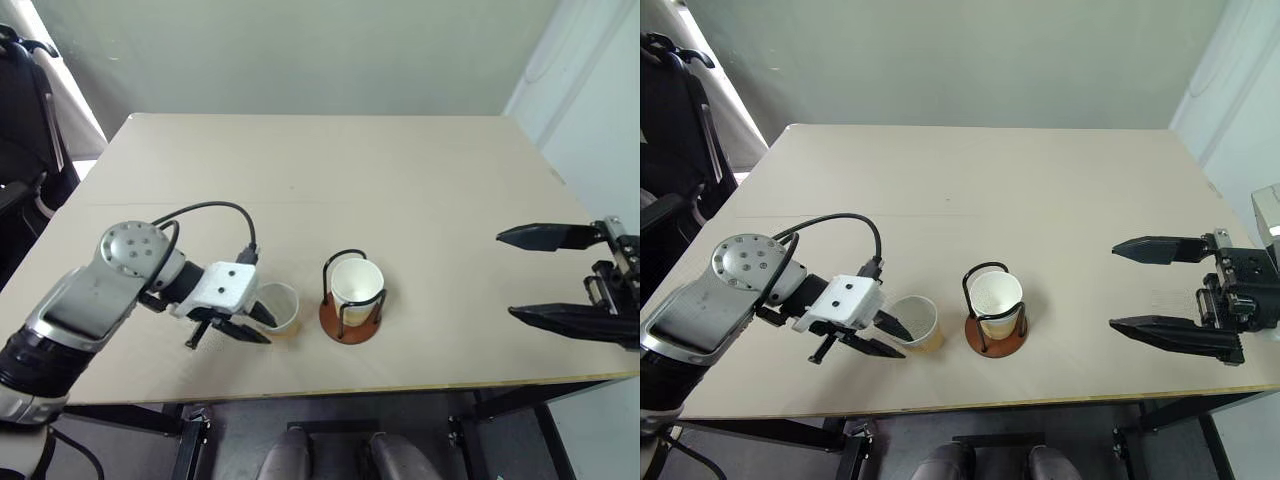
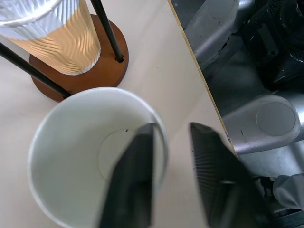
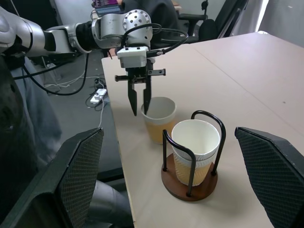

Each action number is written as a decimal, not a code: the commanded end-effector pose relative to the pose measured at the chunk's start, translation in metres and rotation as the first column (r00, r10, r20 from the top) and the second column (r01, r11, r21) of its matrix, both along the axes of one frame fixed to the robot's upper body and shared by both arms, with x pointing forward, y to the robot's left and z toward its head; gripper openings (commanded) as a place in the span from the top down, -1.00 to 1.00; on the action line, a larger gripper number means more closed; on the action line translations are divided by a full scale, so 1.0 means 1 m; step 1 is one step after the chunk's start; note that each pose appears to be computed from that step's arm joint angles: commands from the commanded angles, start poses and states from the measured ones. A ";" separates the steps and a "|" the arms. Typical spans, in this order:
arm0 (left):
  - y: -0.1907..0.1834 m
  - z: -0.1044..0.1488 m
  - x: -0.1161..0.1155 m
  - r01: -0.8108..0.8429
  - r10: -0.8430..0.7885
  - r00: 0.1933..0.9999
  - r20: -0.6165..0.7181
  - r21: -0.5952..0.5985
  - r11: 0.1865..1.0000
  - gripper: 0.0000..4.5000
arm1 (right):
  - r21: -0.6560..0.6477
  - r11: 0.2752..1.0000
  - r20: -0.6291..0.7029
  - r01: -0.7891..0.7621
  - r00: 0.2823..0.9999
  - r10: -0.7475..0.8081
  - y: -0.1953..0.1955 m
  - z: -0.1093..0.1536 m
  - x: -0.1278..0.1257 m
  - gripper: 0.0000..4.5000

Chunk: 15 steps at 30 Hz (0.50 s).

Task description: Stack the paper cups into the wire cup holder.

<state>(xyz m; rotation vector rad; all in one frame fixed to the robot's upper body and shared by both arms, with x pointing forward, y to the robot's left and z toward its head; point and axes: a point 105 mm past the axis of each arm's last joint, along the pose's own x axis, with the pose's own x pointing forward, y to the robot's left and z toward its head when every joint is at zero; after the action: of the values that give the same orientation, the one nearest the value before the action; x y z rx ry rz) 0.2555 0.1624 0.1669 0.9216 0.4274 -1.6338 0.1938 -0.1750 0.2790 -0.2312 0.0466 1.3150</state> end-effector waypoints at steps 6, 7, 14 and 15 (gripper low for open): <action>0.005 0.012 0.002 0.034 -0.035 0.999 0.026 0.026 0.999 0.97 | -0.013 1.000 0.059 0.010 0.998 -0.009 0.001 0.007 -0.002 -1.00; 0.006 0.015 0.003 0.033 -0.034 0.999 0.035 0.021 0.999 0.97 | -0.014 1.000 0.060 0.010 0.998 -0.009 0.001 0.007 -0.002 -1.00; -0.011 0.097 0.023 0.048 -0.010 0.981 0.192 -0.192 0.980 0.97 | -0.025 0.999 0.077 0.019 0.997 -0.017 0.000 0.009 0.001 -1.00; -0.014 0.110 0.025 0.061 -0.013 0.978 0.210 -0.222 0.973 0.97 | -0.027 0.999 0.079 0.020 0.997 -0.018 0.000 0.009 0.001 -1.00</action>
<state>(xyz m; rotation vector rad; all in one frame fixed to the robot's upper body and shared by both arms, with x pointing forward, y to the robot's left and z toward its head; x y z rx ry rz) 0.2850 0.1483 0.2545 0.9361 0.1531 -1.5490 0.1956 -0.1750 0.2813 -0.2661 0.0306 1.2974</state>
